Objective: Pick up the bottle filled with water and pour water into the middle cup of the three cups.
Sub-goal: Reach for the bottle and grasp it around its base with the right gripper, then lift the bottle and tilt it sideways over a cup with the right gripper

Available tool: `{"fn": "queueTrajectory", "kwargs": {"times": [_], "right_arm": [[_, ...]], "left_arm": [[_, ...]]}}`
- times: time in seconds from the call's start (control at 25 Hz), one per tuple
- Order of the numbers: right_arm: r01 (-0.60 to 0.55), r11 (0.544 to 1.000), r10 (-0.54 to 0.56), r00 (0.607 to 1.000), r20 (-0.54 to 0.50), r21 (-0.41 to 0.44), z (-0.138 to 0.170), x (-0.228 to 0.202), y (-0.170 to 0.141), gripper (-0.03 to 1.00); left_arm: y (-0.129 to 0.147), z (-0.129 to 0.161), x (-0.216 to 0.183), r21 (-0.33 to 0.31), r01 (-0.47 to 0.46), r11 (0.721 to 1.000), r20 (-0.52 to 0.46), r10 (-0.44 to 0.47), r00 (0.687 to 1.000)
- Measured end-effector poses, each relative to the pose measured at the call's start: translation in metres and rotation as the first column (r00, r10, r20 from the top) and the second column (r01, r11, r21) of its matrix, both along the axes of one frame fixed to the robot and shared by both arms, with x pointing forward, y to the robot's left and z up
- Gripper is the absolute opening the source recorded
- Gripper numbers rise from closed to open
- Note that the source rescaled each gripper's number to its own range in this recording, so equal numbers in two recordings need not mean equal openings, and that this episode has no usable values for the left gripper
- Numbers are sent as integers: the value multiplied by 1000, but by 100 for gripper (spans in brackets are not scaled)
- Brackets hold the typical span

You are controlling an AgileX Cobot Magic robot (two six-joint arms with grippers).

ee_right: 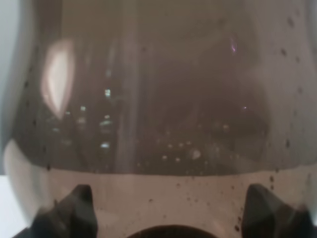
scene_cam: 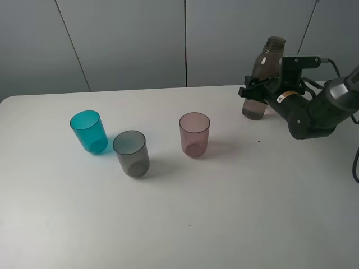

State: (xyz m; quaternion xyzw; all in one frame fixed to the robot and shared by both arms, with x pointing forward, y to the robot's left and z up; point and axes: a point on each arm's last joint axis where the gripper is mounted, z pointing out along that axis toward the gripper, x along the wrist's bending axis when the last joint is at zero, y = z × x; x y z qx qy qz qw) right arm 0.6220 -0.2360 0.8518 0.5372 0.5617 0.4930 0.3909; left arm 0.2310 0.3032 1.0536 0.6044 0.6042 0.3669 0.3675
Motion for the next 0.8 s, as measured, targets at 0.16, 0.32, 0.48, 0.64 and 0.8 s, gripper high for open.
{"fn": "queueTrajectory", "kwargs": {"times": [0.16, 0.32, 0.48, 0.64, 0.8], "right_arm": [[1, 1000, -1, 1000, 0, 2, 0, 0, 0, 0], [-21, 1000, 21, 1000, 1, -9, 0, 0, 2, 0], [-97, 994, 97, 995, -9, -41, 7, -1, 8, 0], [-185, 979, 186, 982, 4, -88, 31, -1, 15, 0], [-291, 947, 301, 952, 59, -135, 60, 6, 29, 0]], "left_arm": [[0, 0, 0, 0, 0, 1000, 0, 0, 1000], [0, 0, 0, 0, 0, 1000, 0, 0, 1000], [0, 0, 0, 0, 0, 1000, 0, 0, 1000], [0, 0, 0, 0, 0, 1000, 0, 0, 1000], [0, 0, 0, 0, 0, 1000, 0, 0, 1000]]}}
